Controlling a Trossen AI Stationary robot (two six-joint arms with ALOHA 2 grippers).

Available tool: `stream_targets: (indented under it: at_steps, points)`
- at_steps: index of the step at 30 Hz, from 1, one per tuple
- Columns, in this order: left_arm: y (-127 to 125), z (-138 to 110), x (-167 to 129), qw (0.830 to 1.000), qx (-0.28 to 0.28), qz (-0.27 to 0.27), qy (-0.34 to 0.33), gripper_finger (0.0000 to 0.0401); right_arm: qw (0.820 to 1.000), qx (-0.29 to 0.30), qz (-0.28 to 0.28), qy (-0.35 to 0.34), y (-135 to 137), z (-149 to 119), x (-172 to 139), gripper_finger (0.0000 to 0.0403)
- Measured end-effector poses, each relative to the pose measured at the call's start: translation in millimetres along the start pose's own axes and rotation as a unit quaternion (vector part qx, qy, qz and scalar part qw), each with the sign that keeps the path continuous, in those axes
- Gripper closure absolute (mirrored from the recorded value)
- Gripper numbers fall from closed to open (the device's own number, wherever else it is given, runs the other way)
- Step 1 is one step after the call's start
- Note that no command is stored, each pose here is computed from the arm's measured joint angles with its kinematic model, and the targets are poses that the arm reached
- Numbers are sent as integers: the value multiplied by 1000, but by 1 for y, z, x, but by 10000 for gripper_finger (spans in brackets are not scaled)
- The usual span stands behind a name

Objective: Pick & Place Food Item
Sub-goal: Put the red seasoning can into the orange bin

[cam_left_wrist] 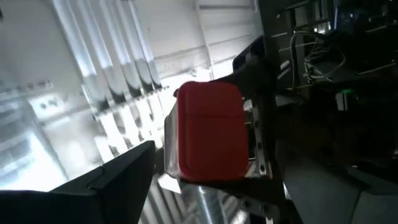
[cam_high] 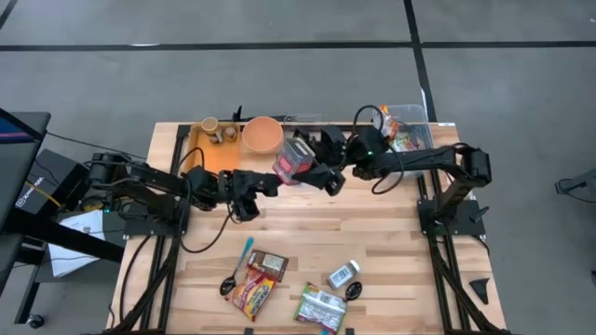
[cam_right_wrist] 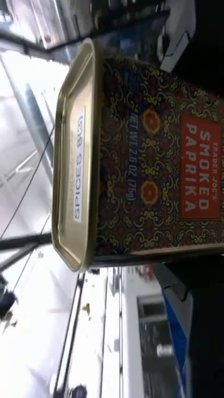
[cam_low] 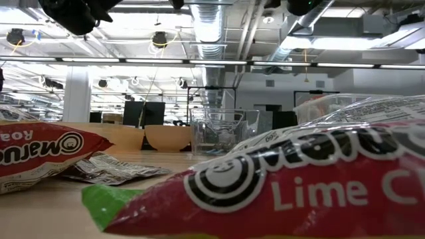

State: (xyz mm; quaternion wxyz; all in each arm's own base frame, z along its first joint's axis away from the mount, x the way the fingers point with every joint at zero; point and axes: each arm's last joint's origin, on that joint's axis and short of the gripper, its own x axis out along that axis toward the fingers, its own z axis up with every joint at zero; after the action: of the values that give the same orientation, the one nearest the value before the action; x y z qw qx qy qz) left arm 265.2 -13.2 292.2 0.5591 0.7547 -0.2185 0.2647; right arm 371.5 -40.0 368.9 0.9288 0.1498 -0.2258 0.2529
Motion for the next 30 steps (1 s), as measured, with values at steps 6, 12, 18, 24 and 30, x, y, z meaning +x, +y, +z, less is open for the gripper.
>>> stream_targets:
  at_steps: [6, 12, 18, 24, 30]
  points:
    - [-2, 3, 0, 997, 69, -1, -35, 77, 999, 30, 38, 17, 8, -4, 4, 101]
    - [-4, 5, 0, 990, 124, 4, -69, 77, 996, 48, 65, 30, 16, -8, 7, 101]
    - [-3, 10, -1, 989, 118, 9, -91, 77, 992, 48, 101, 58, 16, -9, 6, 101]
    - [12, 21, -1, 992, 93, 25, -87, 77, 983, 60, 139, 101, 14, -11, 2, 101]
    - [21, 27, -2, 996, -10, 4, -94, 77, 980, 58, 154, 109, 15, -12, 2, 101]
